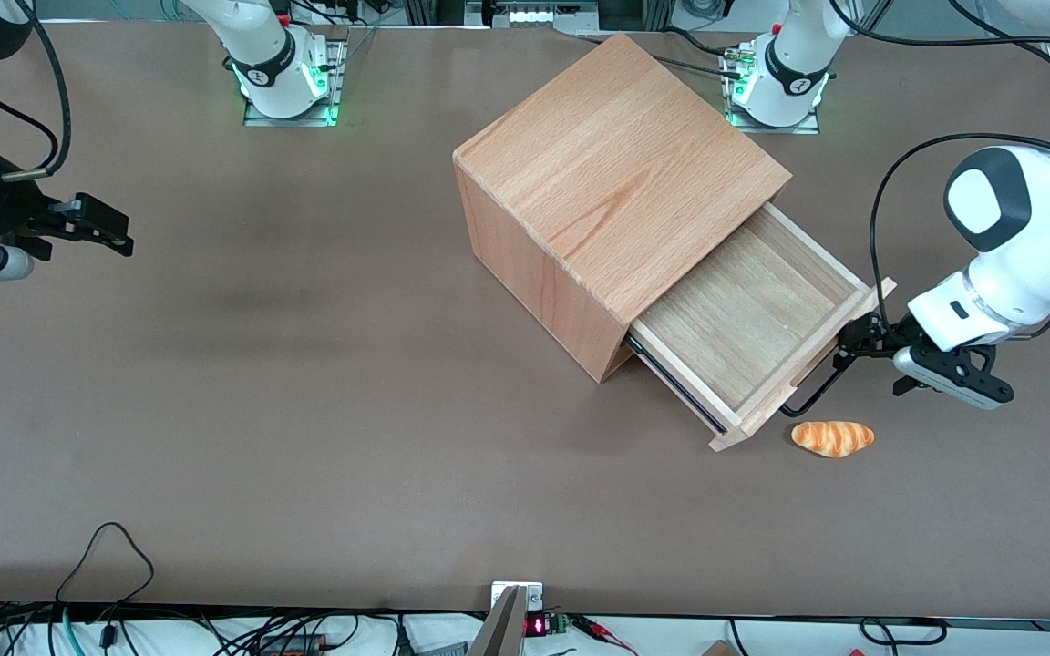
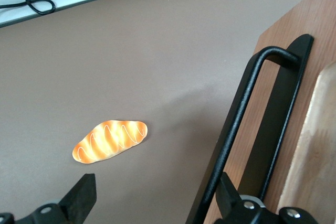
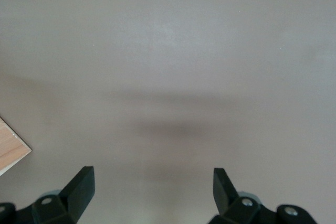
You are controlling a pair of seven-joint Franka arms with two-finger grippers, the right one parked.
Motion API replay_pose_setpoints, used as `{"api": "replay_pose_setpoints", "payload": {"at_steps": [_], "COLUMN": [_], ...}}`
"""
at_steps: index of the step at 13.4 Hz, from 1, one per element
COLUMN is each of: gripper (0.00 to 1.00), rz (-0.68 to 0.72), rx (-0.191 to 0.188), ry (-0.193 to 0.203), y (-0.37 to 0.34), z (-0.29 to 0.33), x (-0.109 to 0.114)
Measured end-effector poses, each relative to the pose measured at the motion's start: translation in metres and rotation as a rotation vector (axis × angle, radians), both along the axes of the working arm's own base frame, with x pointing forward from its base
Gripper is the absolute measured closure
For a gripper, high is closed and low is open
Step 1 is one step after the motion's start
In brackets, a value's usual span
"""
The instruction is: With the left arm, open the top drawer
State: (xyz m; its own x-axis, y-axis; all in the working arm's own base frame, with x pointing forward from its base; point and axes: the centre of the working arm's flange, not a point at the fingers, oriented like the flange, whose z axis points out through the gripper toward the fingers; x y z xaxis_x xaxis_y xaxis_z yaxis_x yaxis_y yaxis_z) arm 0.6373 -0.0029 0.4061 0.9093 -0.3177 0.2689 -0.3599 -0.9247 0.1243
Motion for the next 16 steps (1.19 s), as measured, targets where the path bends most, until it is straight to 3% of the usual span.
{"api": "replay_pose_setpoints", "payload": {"at_steps": [4,7,10,13,16], "gripper": [0.0,0.0,0.0,0.0,0.0], "rz": [0.069,0.102,0.117,0.114,0.144], "rx": [-0.015,-0.024,-0.03,-0.032,-0.019], "ry": [0.016,-0.021,-0.022,0.026,0.092], "y": [0.001,0.003,0.006,0.006,0.018], "z": [0.007,0.052,0.089,0.12,0.164], "x": [-0.002,-0.003,-0.013,-0.035,-0.073]}}
